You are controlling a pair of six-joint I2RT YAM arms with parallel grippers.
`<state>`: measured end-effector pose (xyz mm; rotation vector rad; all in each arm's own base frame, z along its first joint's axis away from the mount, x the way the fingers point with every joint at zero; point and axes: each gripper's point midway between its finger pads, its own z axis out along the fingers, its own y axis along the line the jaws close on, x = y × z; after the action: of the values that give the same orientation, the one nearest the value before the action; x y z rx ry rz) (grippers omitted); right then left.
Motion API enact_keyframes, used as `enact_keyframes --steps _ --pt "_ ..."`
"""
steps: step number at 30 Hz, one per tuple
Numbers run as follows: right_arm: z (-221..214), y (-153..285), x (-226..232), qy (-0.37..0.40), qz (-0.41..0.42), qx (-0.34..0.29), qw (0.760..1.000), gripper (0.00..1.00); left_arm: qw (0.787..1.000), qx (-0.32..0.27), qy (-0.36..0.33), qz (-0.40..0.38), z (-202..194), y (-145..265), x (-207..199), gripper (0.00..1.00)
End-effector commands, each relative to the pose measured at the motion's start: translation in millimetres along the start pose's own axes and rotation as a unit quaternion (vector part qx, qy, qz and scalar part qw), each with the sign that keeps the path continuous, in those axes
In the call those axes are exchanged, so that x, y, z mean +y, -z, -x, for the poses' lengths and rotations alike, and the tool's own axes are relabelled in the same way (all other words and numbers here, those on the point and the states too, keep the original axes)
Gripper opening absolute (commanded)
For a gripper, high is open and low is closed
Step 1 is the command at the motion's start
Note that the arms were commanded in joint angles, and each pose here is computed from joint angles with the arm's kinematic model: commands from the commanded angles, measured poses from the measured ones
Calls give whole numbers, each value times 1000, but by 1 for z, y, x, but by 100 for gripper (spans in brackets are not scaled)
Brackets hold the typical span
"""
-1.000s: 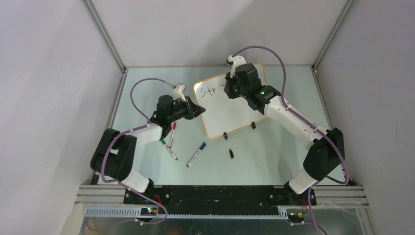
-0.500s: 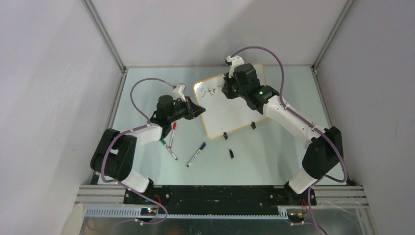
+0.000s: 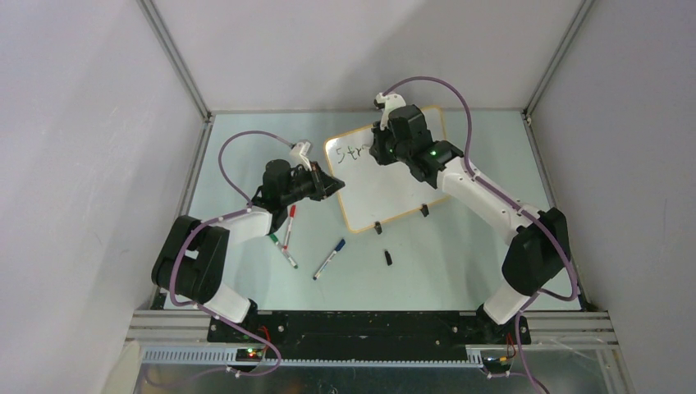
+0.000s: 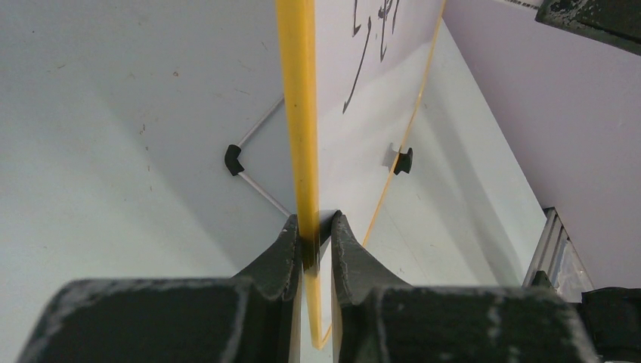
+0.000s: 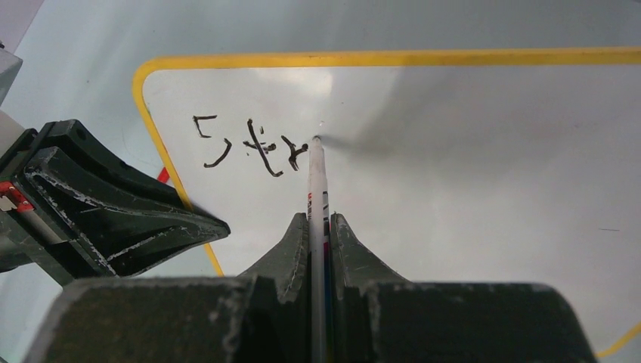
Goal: Write a sentence on the whiteboard
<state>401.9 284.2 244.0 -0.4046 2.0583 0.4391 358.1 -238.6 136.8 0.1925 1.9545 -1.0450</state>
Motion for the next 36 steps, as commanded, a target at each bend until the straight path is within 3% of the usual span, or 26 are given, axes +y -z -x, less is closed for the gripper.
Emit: enact_keyframes --steps 1,36 --pt "20 3 2 -2 -4 -23 1000 0 998 36 -25 42 -23 4 21 0" --pt "4 0 3 14 -3 8 1000 0 998 36 -26 45 -23 4 22 0"
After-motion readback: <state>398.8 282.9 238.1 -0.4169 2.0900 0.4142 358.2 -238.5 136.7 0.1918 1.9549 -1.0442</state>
